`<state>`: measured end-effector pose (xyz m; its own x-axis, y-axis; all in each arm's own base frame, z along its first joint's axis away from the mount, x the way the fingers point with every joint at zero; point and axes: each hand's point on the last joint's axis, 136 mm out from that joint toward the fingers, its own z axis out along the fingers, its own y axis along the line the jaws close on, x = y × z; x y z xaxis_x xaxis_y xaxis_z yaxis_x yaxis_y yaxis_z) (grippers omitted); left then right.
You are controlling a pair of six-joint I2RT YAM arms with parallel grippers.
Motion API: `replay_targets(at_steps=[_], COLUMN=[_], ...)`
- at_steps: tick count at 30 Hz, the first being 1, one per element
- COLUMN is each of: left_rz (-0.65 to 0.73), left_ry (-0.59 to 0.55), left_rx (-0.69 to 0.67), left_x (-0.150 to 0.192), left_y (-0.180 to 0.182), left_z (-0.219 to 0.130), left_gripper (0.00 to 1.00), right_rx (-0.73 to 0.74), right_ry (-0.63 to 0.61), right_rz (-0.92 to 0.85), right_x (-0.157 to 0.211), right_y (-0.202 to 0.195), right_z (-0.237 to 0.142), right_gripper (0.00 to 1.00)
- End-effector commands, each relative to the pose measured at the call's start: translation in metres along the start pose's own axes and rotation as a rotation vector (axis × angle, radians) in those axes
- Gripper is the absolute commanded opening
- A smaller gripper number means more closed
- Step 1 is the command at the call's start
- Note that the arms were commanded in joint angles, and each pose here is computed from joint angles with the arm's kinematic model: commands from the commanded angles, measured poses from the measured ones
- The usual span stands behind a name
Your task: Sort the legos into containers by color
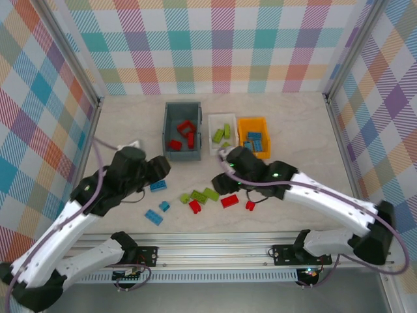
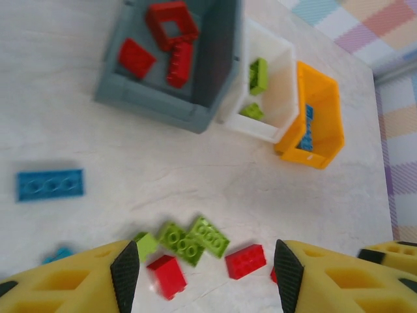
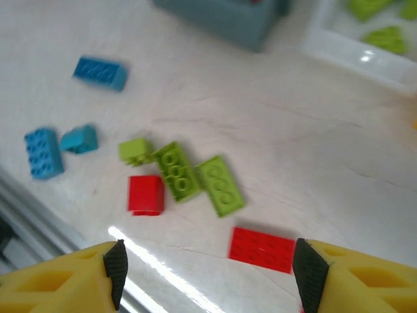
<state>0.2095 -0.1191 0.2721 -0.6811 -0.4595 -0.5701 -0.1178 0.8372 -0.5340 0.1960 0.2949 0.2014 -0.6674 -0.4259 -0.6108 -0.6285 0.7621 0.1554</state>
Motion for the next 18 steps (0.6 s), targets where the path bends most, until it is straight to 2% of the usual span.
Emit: replay_targets(at_steps=[1, 4, 9, 18], left_rz=[-0.117, -0.192, -0.229, -0.205], left_ry=[-0.076, -0.156, -0.208, -0.208], left_rx=[-0.178, -0.186, -0.142, -0.039], left_x=[0.008, 0.010, 0.006, 0.003], left_y=[0.067, 0.096, 0.104, 0.092], left_z=[-0.030, -0.053, -0.068, -0.084], left_gripper=[0.59, 0.60, 0.60, 0.60], right_rx=[-0.098, -0.103, -0.071, -0.068], right_ry=[0.014, 0.047, 0.116, 0.204], right_rz=[-0.212, -0.351, -0.466, -0.477], right_x=[-0.010, -0.014, -0.025, -0.040], right_y=[0.055, 0.089, 0.099, 0.095], right_z=[0.029, 0.068, 0.139, 0.218], right_gripper=[0.75, 0.82, 0.99, 1.00])
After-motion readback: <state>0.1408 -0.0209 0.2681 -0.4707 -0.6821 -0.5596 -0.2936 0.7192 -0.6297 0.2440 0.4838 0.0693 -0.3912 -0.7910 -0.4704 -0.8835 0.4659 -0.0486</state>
